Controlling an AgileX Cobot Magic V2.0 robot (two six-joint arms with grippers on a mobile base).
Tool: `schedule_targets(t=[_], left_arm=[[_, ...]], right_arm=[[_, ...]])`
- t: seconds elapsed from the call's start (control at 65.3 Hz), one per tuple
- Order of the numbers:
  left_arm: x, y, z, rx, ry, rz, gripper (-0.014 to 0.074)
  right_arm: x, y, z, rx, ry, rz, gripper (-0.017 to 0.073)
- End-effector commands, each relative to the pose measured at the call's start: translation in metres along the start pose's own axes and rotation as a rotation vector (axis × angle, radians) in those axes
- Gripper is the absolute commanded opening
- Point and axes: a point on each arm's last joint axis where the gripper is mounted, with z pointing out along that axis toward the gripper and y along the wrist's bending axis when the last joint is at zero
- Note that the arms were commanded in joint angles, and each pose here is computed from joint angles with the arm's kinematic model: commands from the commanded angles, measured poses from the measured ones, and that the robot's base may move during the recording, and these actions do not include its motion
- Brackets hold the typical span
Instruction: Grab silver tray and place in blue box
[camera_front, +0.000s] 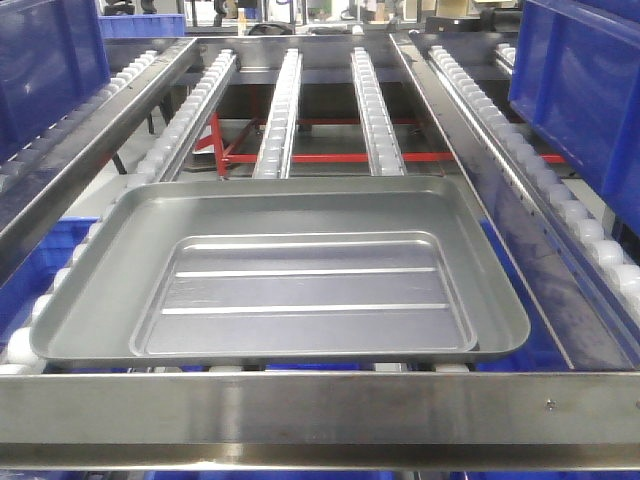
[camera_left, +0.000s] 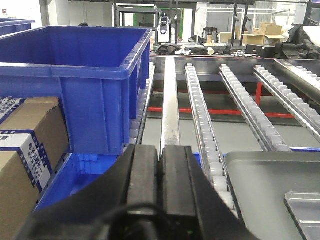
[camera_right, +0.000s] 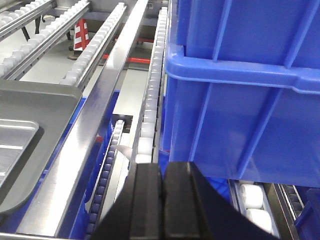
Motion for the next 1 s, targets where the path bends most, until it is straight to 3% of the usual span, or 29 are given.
schedule_targets(t=[0.0,0.72,0.98], left_arm=[[-0.0104,0.0001,-0.0019,-0.001,-0.110,-0.006,-0.0104],[-0.0105,0.0001,-0.0019,-0.001,-0.112,-0.006,-0.0104],[-0.0096,-0.0001,-0.0017,0.000,-0.101,0.012,-0.0104]], right_arm=[[-0.0088,-0.0002,-0.0019,0.002,-0.107,0.000,0.0049],[-0.0100,-0.0003,-0.0020,0.003,-0.121,-0.001,0.0049],[-0.0176,-0.0005,-0.0033,0.006,-0.205,-0.001,0.0049]])
